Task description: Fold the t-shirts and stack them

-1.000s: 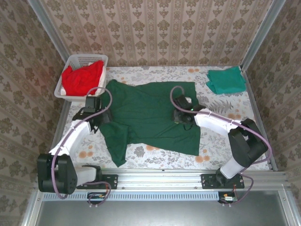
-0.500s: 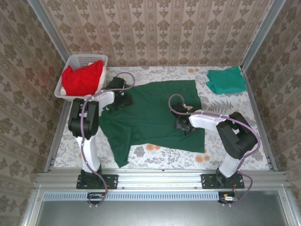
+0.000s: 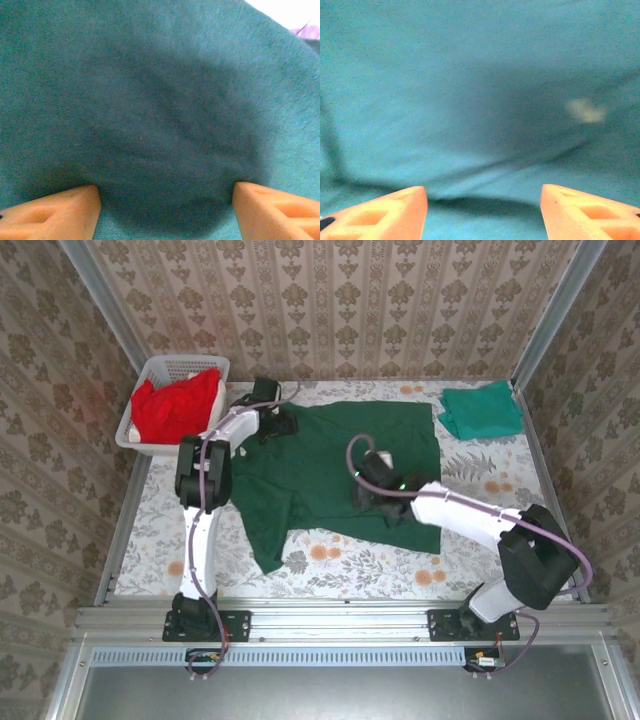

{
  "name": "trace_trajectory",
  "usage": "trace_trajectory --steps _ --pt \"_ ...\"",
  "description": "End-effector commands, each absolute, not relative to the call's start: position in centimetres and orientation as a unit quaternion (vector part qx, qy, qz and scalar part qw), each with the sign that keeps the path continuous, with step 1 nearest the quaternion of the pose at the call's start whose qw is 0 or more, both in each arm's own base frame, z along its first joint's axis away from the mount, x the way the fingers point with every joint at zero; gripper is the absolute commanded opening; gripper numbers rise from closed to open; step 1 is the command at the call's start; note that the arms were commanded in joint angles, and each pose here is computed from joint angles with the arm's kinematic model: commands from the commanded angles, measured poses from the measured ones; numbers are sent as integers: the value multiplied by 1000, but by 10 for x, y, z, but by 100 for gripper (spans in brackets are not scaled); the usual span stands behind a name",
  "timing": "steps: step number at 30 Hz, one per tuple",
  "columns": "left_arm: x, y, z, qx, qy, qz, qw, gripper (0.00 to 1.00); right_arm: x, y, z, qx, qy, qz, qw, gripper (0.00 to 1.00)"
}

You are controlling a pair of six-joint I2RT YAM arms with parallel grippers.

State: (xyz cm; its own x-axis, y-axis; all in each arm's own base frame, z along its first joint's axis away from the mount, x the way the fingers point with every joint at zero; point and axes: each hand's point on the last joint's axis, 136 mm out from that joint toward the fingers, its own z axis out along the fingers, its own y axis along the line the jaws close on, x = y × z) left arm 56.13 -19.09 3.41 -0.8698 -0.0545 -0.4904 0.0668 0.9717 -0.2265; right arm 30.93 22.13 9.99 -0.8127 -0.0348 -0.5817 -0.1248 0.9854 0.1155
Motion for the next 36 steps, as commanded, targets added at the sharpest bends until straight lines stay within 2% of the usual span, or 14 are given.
trace_trajectory --steps 1,7,10,14,20,22,24,28,33,36 --pt "545 -200 -9 26 976 -119 179 73 294 261 66 -99 950 99 279 63" --pt "556 -192 24 25 971 -116 205 75 288 223 11 -67 978 -45 191 56" --pt "550 -170 22 2 974 -112 195 75 277 194 -2 -34 984 -70 163 56" --pt "535 -143 19 -22 977 -108 183 72 279 159 -5 4 985 -79 153 57" --pt "522 -136 94 -8 962 -110 251 81 302 127 32 4 977 -119 178 59" --pt "516 -136 117 0 956 -112 270 85 303 145 54 -14 974 -84 211 59" --pt "511 -140 128 9 952 -118 283 88 297 187 76 -51 965 -10 258 60" --pt "506 -153 111 26 954 -122 271 90 268 260 83 -105 944 106 293 60" --pt "504 -167 68 32 965 -124 230 90 239 324 59 -177 941 106 268 59" --pt "506 -172 49 32 968 -125 217 89 232 340 47 -209 944 51 251 58"
